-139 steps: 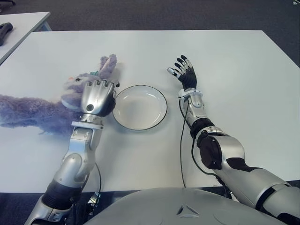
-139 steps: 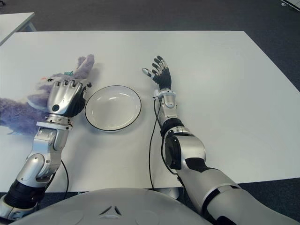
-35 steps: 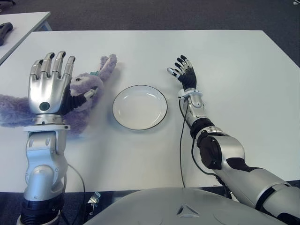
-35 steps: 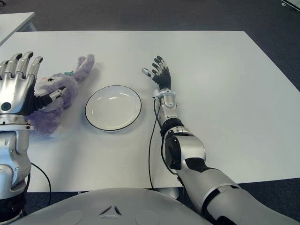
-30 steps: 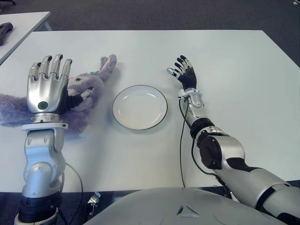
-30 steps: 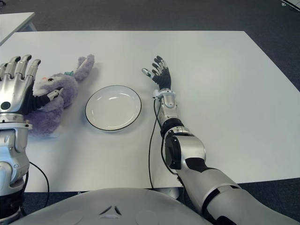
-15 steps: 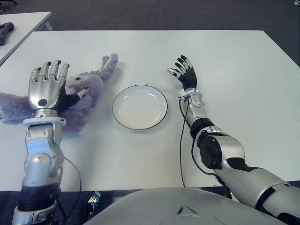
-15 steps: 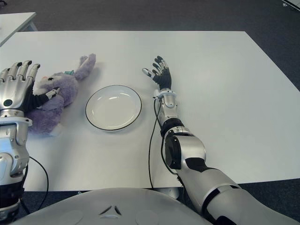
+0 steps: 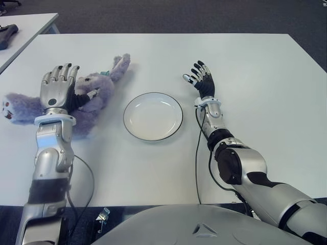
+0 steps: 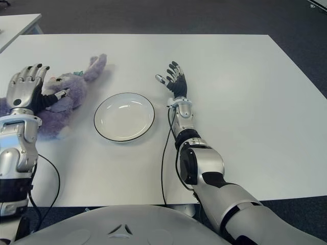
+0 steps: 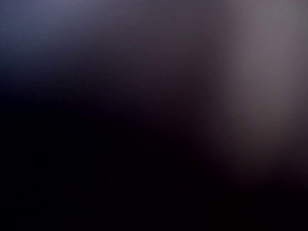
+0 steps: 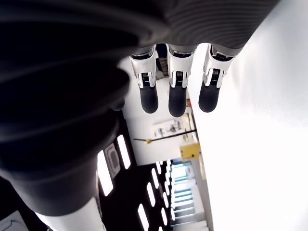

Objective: Put the doll into the plate.

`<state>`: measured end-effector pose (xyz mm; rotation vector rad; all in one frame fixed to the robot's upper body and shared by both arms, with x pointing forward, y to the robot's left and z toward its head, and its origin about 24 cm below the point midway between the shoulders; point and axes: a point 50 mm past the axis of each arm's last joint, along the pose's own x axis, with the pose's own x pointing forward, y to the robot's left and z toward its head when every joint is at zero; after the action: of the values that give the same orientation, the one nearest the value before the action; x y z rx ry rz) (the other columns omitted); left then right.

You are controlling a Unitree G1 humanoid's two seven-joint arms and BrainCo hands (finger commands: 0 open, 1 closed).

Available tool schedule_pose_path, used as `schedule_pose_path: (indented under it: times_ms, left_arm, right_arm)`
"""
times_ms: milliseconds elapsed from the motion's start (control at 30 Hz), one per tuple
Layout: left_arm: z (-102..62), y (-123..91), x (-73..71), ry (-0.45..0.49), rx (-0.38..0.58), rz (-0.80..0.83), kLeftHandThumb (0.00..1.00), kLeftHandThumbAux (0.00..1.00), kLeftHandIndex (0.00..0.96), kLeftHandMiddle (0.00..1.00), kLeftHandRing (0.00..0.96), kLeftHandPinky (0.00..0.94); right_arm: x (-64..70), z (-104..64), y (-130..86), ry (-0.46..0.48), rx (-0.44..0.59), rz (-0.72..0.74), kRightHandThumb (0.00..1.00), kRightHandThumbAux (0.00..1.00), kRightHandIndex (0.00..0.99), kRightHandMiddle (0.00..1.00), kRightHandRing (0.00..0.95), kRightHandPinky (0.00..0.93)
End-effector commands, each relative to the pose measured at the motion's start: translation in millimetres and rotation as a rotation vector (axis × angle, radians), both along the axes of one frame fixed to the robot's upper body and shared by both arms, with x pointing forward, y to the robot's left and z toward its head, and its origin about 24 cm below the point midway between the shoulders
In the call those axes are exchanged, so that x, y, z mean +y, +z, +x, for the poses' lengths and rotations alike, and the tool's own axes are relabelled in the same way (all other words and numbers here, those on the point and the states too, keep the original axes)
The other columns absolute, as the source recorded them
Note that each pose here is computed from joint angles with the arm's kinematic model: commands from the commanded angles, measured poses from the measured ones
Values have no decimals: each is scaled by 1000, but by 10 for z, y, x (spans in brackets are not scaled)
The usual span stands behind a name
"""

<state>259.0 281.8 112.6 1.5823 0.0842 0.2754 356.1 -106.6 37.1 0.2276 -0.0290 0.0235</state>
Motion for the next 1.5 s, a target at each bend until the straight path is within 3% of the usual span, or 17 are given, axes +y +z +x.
schedule_pose_path:
  times_ms: [33, 200, 367, 533, 833, 867, 967, 1033, 1067, 1133, 1300, 1500]
  left_arm:
    - [6, -581, 56, -11, 237, -145, 179, 247, 0, 0, 0, 37]
    - [44, -715, -17, -52, 297, -229, 158, 264, 0, 0, 0, 48]
    - [45, -836, -228, -116, 356, -336, 148, 290, 0, 0, 0, 32]
    - [-20, -820, -426, -196, 382, -453, 143, 321, 0, 0, 0, 1]
    - [-86, -811, -493, -284, 469, -650, 120, 365, 0, 0, 10, 31]
    - [-95, -807, -504, -293, 489, -681, 110, 369, 0, 0, 94, 57]
    - [-120, -778, -545, -318, 538, -752, 103, 370, 0, 0, 143, 74]
    - [-139, -760, -590, -341, 563, -793, 99, 378, 0, 0, 139, 61]
    - [-149, -756, -606, -351, 571, -810, 101, 387, 0, 0, 74, 18]
    - [-218, -767, -707, -387, 584, -878, 104, 402, 0, 0, 36, 2]
    - [-378, -833, -864, -419, 600, -991, 103, 450, 0, 0, 19, 82]
    - [-449, -1006, -885, -362, 595, -1148, 125, 520, 0, 0, 58, 225]
  right_arm:
    - [161, -795, -1044, -9, 446, 99, 56, 878, 98, 113, 110, 129]
    - [159, -799, -1050, -12, 452, 101, 62, 886, 99, 117, 112, 137]
    - [150, -800, -1051, -11, 449, 91, 84, 909, 103, 125, 118, 143]
    - [142, -800, -1051, -12, 447, 91, 120, 921, 111, 131, 122, 147]
    - [145, -801, -1050, -32, 449, 107, 172, 937, 131, 143, 129, 156]
    - [146, -802, -1049, -35, 447, 110, 191, 934, 138, 146, 130, 152]
    - [148, -804, -1049, -42, 447, 114, 202, 931, 141, 147, 131, 148]
    - [150, -804, -1049, -42, 448, 110, 205, 927, 141, 146, 129, 144]
    - [151, -804, -1049, -41, 449, 108, 207, 926, 141, 146, 129, 148]
    - [153, -803, -1048, -43, 449, 106, 216, 926, 143, 148, 131, 151]
    - [155, -802, -1047, -44, 450, 107, 250, 929, 149, 154, 136, 152]
    - [159, -797, -1046, -38, 452, 110, 285, 941, 153, 166, 144, 157]
